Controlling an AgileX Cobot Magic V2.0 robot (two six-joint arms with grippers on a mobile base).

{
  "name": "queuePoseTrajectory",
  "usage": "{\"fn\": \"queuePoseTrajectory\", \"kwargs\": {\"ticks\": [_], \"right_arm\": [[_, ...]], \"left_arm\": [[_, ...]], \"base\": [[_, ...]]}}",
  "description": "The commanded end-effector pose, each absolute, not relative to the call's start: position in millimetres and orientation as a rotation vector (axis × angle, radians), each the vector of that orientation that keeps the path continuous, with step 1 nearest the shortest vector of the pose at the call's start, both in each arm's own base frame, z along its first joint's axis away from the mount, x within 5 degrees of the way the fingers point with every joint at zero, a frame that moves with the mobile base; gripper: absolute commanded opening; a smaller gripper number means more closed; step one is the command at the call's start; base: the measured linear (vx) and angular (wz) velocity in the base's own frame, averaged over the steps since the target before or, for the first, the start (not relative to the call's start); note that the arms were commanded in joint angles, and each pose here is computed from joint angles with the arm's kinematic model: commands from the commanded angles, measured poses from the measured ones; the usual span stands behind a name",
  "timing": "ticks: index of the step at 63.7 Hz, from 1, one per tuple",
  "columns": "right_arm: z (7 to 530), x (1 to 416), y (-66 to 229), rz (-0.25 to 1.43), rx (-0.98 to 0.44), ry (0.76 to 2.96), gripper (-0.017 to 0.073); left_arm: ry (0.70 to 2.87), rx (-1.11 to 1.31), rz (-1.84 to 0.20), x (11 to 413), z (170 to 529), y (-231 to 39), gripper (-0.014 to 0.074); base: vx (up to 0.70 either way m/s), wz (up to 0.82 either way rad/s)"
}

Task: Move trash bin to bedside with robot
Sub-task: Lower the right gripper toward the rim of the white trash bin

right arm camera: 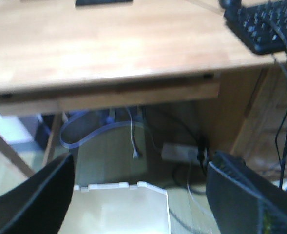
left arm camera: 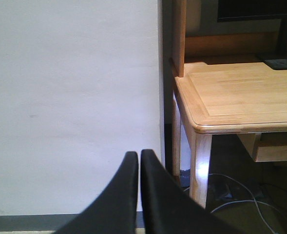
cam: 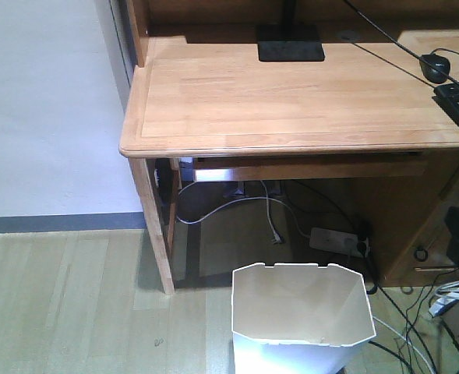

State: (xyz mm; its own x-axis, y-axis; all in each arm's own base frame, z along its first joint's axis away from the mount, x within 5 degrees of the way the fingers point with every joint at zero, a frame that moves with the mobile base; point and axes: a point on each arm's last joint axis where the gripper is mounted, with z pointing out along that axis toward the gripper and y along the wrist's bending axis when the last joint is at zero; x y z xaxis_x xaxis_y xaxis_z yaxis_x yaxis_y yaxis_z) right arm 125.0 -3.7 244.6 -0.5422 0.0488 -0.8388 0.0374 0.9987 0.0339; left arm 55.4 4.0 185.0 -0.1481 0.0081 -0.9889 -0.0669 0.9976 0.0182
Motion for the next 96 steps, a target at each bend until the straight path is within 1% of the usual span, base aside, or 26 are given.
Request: {"fn": "queuePoseTrajectory", "kwargs": {"ticks": [1, 11, 15, 20, 31, 39, 46, 53, 55, 56, 60, 67, 73, 77, 81, 90, 96], "right_arm": [[263, 145, -5, 0.02, 0.062, 2.14, 0.0551], [256, 180, -5, 0.046, 0.046, 2.405, 0.0549], [249, 193, -5, 0.062, 0.049, 2.481, 0.0549], [241, 206, -5, 0.061, 0.016, 2.55, 0.0549], [197, 233, -7, 0.075, -0.004, 2.763, 0.0549], [167, 248, -8, 0.078, -0.035, 2.867, 0.0549], [144, 261, -16, 0.12, 0.01, 2.943, 0.0549], [122, 273, -38, 0.23, 0.13, 2.991, 0.0549], [116, 277, -45, 0.262, 0.131, 2.989, 0.0549], [114, 280, -49, 0.267, 0.108, 2.98, 0.0549], [102, 287, -59, 0.298, 0.123, 2.974, 0.0549], [80, 302, -73, 0.223, 0.134, 2.935, 0.0549], [58, 317, -75, 0.143, 0.053, 2.918, 0.0549], [41, 325, -71, 0.116, -0.039, 2.922, 0.0549], [23, 331, -65, 0.104, -0.1, 2.937, 0.0549], [-19, 343, -58, 0.086, -0.148, 2.963, 0.0549], [-46, 350, -60, 0.089, -0.151, 2.988, 0.0549]], "left_arm": [[1.651, -0.045, 0.063, 56, 186, 4, -0.0006], [1.651, -0.045, 0.063, 56, 186, 4, -0.0006], [1.651, -0.045, 0.063, 56, 186, 4, -0.0006], [1.651, -0.045, 0.063, 56, 186, 4, -0.0006], [1.651, -0.045, 0.063, 56, 186, 4, -0.0006], [1.651, -0.045, 0.063, 56, 186, 4, -0.0006], [1.651, -0.045, 0.063, 56, 186, 4, -0.0006], [1.651, -0.045, 0.063, 56, 186, 4, -0.0006], [1.651, -0.045, 0.063, 56, 186, 4, -0.0006], [1.651, -0.045, 0.063, 56, 186, 4, -0.0006], [1.651, -0.045, 0.063, 56, 186, 4, -0.0006], [1.651, -0.045, 0.063, 56, 186, 4, -0.0006], [1.651, -0.045, 0.063, 56, 186, 4, -0.0006], [1.651, -0.045, 0.063, 56, 186, 4, -0.0006], [1.651, -0.045, 0.063, 56, 186, 4, -0.0006], [1.651, -0.045, 0.063, 56, 186, 4, -0.0006], [1.651, -0.045, 0.063, 56, 186, 4, -0.0006]], "base": [[0.0, 0.0], [0.0, 0.0], [0.0, 0.0], [0.0, 0.0], [0.0, 0.0], [0.0, 0.0], [0.0, 0.0], [0.0, 0.0], [0.0, 0.0], [0.0, 0.0], [0.0, 0.0], [0.0, 0.0], [0.0, 0.0], [0.0, 0.0], [0.0, 0.0], [0.0, 0.0], [0.0, 0.0]]}}
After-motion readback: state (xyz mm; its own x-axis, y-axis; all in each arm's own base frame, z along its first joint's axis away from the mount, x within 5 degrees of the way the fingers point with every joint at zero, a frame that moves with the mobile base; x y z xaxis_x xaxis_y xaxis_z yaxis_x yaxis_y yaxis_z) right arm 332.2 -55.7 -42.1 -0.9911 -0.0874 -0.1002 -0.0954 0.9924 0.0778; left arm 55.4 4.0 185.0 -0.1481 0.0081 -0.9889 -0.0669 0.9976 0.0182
